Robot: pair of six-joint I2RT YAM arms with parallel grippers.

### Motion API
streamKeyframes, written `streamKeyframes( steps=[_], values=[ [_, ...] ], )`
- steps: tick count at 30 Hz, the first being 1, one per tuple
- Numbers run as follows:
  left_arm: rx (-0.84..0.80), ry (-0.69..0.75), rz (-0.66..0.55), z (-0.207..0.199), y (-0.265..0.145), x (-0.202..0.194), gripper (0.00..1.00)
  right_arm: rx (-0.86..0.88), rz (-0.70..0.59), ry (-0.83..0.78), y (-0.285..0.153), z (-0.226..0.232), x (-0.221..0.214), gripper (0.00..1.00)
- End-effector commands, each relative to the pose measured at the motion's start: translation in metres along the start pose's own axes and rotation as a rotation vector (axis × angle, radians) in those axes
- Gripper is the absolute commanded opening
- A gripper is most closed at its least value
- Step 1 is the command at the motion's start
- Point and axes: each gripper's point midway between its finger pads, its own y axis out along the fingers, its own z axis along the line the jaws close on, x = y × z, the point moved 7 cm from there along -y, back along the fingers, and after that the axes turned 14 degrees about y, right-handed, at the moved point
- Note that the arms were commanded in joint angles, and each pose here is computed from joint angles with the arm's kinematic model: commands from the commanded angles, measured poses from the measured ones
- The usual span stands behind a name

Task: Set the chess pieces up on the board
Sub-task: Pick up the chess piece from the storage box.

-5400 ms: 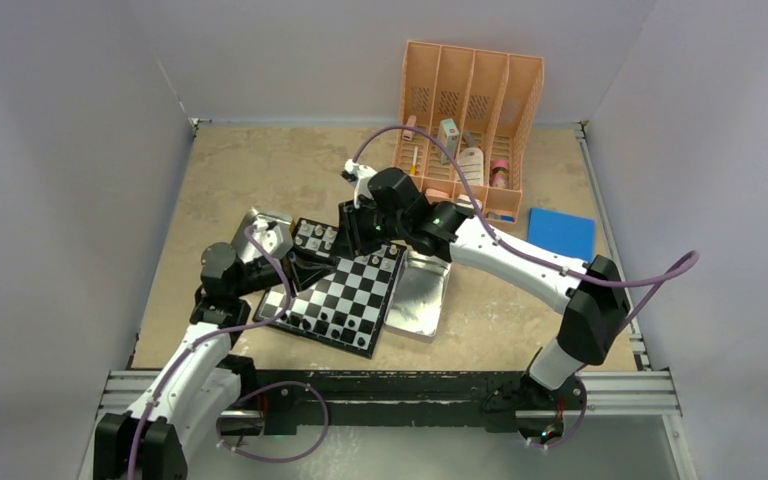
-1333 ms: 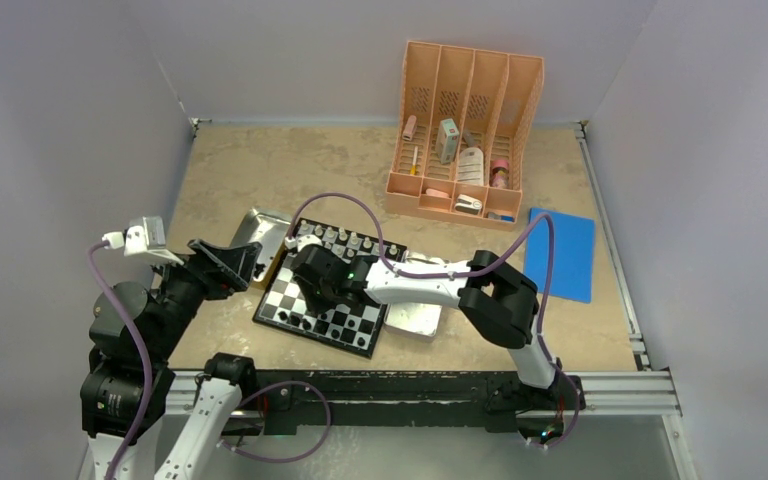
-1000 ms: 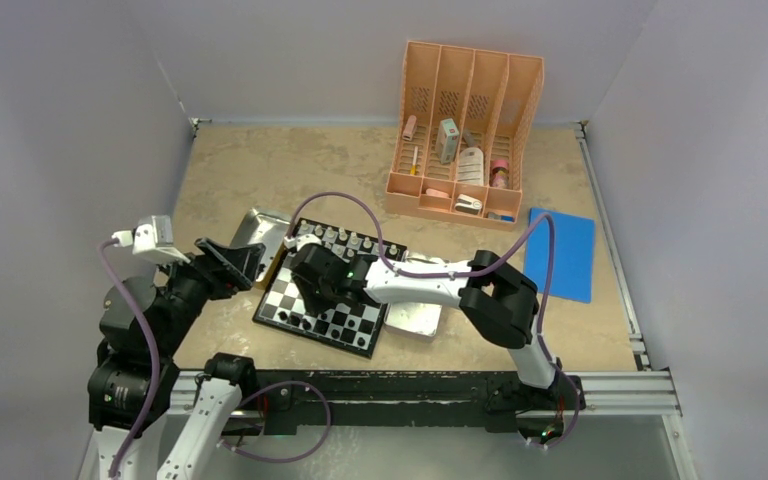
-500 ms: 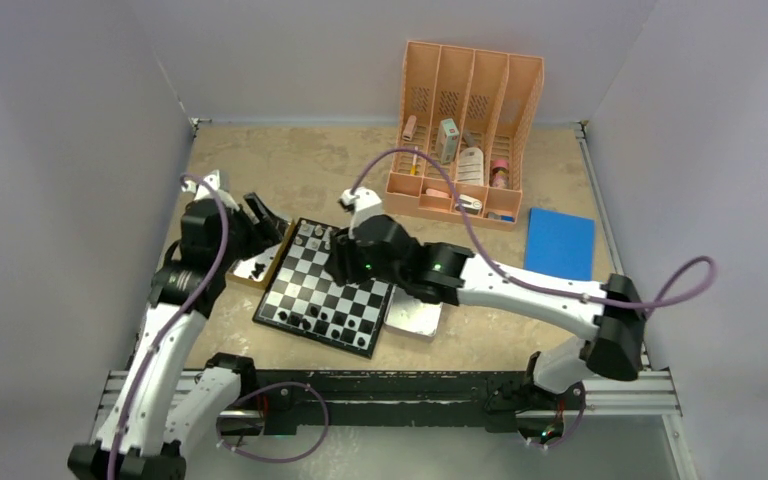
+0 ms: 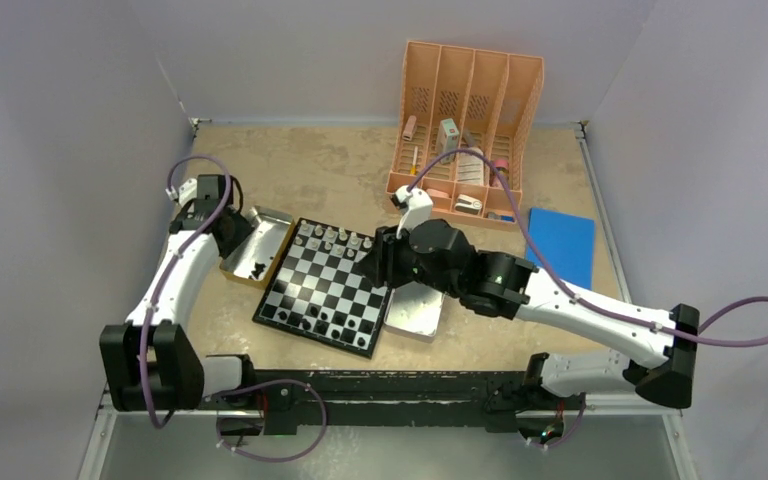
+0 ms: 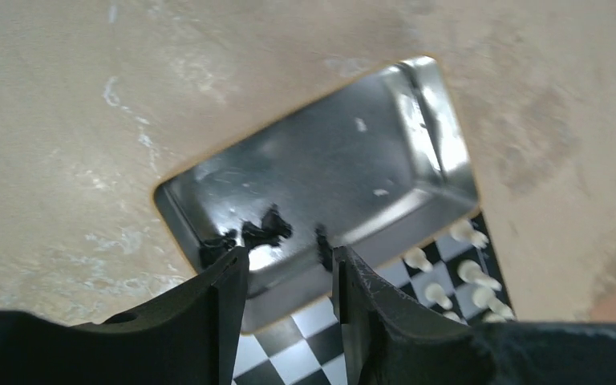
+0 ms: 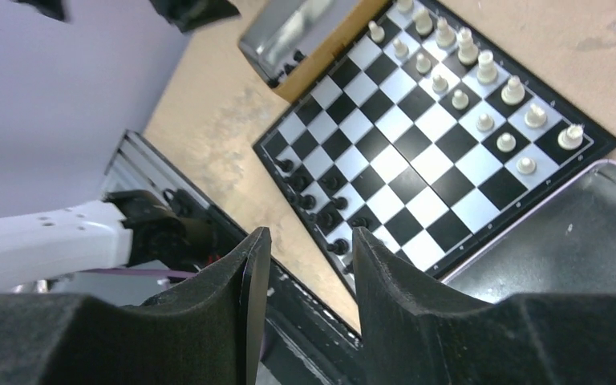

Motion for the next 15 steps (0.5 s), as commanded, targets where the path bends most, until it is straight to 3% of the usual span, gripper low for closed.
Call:
streamKeyframes(
  steps=[1,6,15],
  values=[
    [0.082,0.005,0.003,0.005,0.02,0.011,0.42,0.047,-0.11,0.027,-0.023,0.028,0.035,0.44],
    [0.067,0.045,0.107,-0.001,0.04,0.0,0.42,0.025,-0.141,-0.014,-0.022,0.039,0.05,0.44],
    [0.24,-0.261,0.28,-0.007,0.057,-0.014,0.4,0.041,-0.111,-0.053,-0.013,0.048,0.052,0.44]
  ],
)
